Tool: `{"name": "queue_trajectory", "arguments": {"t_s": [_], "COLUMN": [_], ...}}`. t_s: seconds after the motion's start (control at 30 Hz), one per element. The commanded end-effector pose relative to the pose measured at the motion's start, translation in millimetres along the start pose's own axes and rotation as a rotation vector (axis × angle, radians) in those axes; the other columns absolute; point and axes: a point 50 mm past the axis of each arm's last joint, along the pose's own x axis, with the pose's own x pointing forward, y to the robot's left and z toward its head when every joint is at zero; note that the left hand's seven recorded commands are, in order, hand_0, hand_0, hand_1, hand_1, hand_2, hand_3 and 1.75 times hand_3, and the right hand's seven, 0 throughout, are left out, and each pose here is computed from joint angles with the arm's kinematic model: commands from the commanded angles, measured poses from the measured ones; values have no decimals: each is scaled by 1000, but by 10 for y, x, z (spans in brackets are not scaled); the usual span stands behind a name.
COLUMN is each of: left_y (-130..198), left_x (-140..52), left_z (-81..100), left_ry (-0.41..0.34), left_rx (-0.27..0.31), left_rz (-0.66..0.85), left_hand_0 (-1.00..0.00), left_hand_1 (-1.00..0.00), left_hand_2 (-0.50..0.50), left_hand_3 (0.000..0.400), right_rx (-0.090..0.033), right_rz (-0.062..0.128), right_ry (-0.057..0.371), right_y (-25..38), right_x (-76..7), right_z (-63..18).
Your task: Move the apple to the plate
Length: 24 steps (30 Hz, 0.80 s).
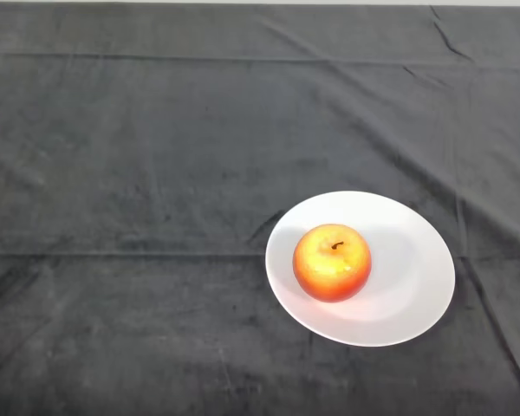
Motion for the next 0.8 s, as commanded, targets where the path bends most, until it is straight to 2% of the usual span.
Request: {"name": "queue_trajectory", "arguments": {"t_s": [0.03,0.8], "left_y": [-44,-152], "left_x": [36,9], "left_z": [52,22], "left_ry": [-15,-22], "left_rx": [30,99], "left_rz": [-17,-73], "left_hand_0": [0,0], "left_hand_1": [0,0], "left_hand_2": [0,0], "left_hand_3": [0,0], "right_rx": [1,1], "right_rz": [67,67], "right_ry": [44,44], "right_y": [267,267], "right_x": [-85,-86], "right_z": [-121,-121]}}
